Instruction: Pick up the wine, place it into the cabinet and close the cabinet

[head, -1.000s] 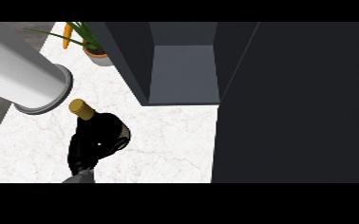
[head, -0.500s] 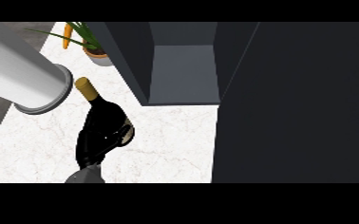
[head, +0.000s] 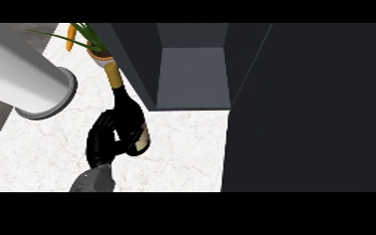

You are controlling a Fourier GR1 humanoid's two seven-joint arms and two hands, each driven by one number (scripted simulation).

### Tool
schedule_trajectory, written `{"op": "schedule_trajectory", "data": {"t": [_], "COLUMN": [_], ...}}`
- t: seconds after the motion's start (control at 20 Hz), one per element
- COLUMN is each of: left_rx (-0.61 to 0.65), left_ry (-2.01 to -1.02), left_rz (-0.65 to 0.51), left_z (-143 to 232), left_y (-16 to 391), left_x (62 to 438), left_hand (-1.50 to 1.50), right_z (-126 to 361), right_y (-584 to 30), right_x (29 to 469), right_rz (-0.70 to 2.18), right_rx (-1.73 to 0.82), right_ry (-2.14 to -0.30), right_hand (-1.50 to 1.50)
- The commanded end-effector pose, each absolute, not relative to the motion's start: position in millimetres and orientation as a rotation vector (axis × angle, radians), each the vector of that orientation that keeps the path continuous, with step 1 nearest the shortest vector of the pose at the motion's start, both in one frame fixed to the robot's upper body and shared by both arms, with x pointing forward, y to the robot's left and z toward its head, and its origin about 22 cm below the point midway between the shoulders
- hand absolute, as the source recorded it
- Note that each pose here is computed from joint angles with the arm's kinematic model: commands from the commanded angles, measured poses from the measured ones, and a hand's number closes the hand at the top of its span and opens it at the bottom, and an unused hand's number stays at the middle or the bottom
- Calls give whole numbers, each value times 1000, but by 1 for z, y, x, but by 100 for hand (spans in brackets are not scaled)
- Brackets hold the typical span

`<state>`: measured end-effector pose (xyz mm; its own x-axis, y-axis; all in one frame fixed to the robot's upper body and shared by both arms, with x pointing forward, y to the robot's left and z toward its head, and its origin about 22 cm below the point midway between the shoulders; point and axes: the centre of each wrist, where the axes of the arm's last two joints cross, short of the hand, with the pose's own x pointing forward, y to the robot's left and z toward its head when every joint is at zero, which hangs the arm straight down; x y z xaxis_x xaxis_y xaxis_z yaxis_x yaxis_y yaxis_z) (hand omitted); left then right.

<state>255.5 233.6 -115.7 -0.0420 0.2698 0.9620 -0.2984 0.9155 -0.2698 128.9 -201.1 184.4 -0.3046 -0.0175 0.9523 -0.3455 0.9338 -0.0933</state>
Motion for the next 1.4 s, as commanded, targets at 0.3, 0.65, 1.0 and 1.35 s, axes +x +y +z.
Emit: {"op": "schedule_trajectory", "data": {"t": [0.3, 0.65, 1.0, 1.35], "left_rx": [-70, -245, -304, -279], "left_ry": [-1704, -1777, -1795, -1831], "left_rz": [388, 351, 270, 241], "left_z": [-117, -94, -48, 17], "left_y": [269, 269, 224, 176], "left_x": [232, 205, 224, 232], "left_hand": [150, 150, 150, 150], "right_z": [211, 207, 212, 206], "right_y": [-211, -210, -211, -210], "right_x": [85, 90, 86, 88], "right_rz": [300, 317, 312, 308], "right_rx": [364, 348, 365, 359], "right_ry": [-1922, -1936, -1934, -1922], "right_hand": [-150, -150, -150, -150]}}
